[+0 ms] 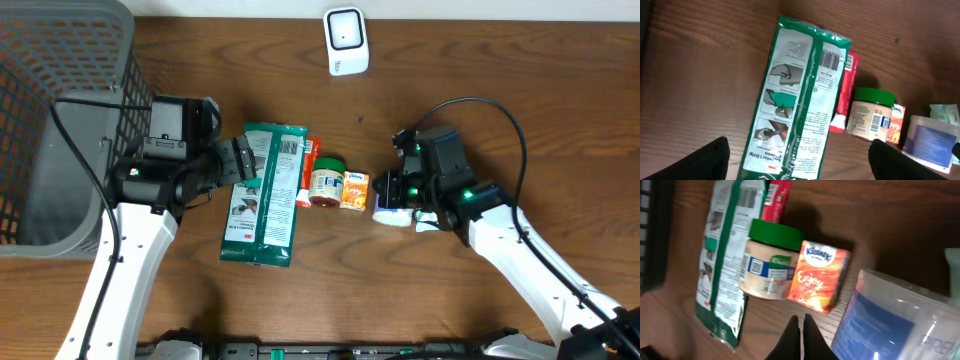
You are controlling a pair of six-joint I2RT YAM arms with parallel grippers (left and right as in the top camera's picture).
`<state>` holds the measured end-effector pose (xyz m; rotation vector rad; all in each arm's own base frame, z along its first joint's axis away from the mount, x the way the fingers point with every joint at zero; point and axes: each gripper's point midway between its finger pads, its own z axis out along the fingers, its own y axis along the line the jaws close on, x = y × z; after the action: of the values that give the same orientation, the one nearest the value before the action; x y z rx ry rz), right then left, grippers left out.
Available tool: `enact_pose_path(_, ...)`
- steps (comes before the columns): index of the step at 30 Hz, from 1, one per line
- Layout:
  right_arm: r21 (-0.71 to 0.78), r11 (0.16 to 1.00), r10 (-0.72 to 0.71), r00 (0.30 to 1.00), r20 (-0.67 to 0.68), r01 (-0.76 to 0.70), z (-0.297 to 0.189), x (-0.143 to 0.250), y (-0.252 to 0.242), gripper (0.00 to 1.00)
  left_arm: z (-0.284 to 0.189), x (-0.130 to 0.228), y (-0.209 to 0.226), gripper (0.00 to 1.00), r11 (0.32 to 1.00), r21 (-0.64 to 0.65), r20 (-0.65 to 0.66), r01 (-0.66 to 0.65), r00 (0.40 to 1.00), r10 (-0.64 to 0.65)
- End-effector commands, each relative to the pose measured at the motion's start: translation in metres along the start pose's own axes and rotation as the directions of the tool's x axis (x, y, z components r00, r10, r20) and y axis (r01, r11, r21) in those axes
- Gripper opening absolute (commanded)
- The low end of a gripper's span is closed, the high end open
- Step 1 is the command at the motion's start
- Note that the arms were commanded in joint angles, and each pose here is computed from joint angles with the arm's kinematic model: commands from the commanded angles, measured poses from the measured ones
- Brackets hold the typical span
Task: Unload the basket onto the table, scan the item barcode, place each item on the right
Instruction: 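Drag the wipes pack rightward away from the white tub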
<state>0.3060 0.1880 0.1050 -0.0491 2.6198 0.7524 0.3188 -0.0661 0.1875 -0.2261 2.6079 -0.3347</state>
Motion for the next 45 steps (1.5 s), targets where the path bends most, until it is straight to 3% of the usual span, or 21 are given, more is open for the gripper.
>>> enact_pose_path(1, 0.067, 0.998, -0.019, 1.0, -0.003, 0.019, 0.004, 0.001, -0.009, 0.01, -0.002, -0.003, -0.002, 0.85, 1.0, 0.005, 0.007, -0.013, 1.0, 0.013)
enact_pose_path(12, 0.185, 0.983, 0.002, 0.997, -0.083, 0.014, -0.001, 0.023, -0.035, 0.01, -0.002, -0.003, -0.002, 0.85, 1.0, 0.005, 0.007, -0.013, 1.0, 0.013)
enact_pose_path(24, 0.419, 0.908, 0.028, 0.992, -0.12, 0.026, -0.02, 0.04, -0.078, 0.01, -0.002, -0.003, -0.002, 0.85, 1.0, 0.005, 0.007, -0.013, 1.0, 0.013)
enact_pose_path(35, 0.403, 0.913, -0.052, 0.998, -0.047, 0.066, -0.034, 0.007, -0.07, 0.03, -0.002, -0.003, -0.002, 0.85, 1.0, 0.005, 0.007, -0.013, 1.0, 0.013)
enact_pose_path(41, 0.318, 0.94, -0.112, 0.992, -0.053, 0.123, -0.041, -0.005, -0.047, 0.14, -0.002, -0.003, -0.002, 0.85, 1.0, 0.005, 0.007, -0.013, 1.0, 0.013)
enact_pose_path(43, 0.303, 0.943, -0.126, 0.991, -0.049, 0.135, -0.049, -0.011, -0.039, 0.25, -0.002, -0.003, -0.002, 0.85, 1.0, 0.005, 0.007, -0.013, 1.0, 0.013)
enact_pose_path(45, 0.302, 0.942, -0.14, 0.989, -0.051, 0.149, -0.058, -0.016, -0.033, 0.44, -0.002, -0.003, -0.002, 0.85, 1.0, 0.005, 0.007, -0.013, 1.0, 0.013)
